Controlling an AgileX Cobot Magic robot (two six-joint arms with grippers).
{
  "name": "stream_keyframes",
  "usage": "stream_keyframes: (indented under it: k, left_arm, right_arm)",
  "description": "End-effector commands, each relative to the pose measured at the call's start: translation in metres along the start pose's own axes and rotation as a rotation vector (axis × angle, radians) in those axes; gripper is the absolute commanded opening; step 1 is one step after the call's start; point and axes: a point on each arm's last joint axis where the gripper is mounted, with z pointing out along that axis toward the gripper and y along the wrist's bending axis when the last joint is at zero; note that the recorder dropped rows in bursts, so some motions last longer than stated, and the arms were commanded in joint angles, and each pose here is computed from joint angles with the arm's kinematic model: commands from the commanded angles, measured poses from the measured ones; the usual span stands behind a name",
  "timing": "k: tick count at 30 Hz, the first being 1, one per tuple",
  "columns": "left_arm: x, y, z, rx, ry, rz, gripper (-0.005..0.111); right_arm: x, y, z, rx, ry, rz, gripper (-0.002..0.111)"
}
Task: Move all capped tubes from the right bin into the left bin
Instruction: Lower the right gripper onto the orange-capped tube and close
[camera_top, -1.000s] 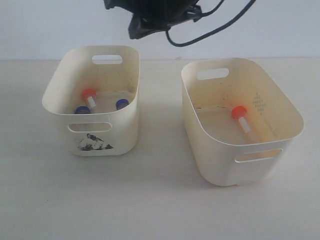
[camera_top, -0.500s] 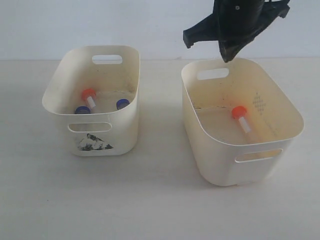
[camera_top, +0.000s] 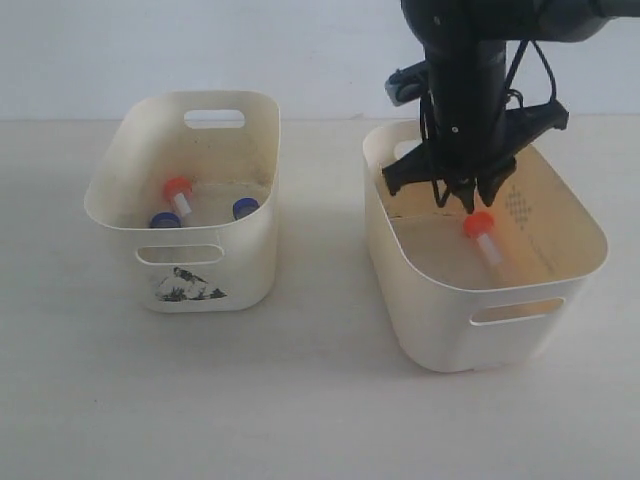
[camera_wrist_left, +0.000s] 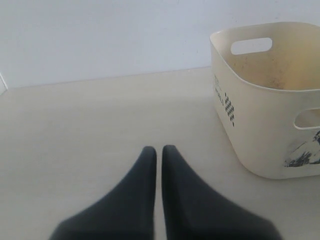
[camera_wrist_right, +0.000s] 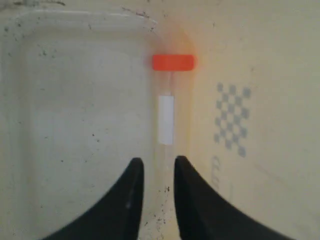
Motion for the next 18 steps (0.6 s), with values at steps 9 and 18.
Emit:
stream_keyframes:
  k: [9, 18]
  left_arm:
    - [-0.002, 0.0, 0.0, 0.002, -0.015, -0.023, 0.004]
    - [-0.002, 0.0, 0.0, 0.002, -0.015, -0.023, 0.004]
  right_arm:
    - [0.009, 0.004, 0.028, 0.059, 0.077, 0.013, 0.047]
    - [0.009, 0.01, 0.045, 0.071, 0.116, 0.029, 0.067]
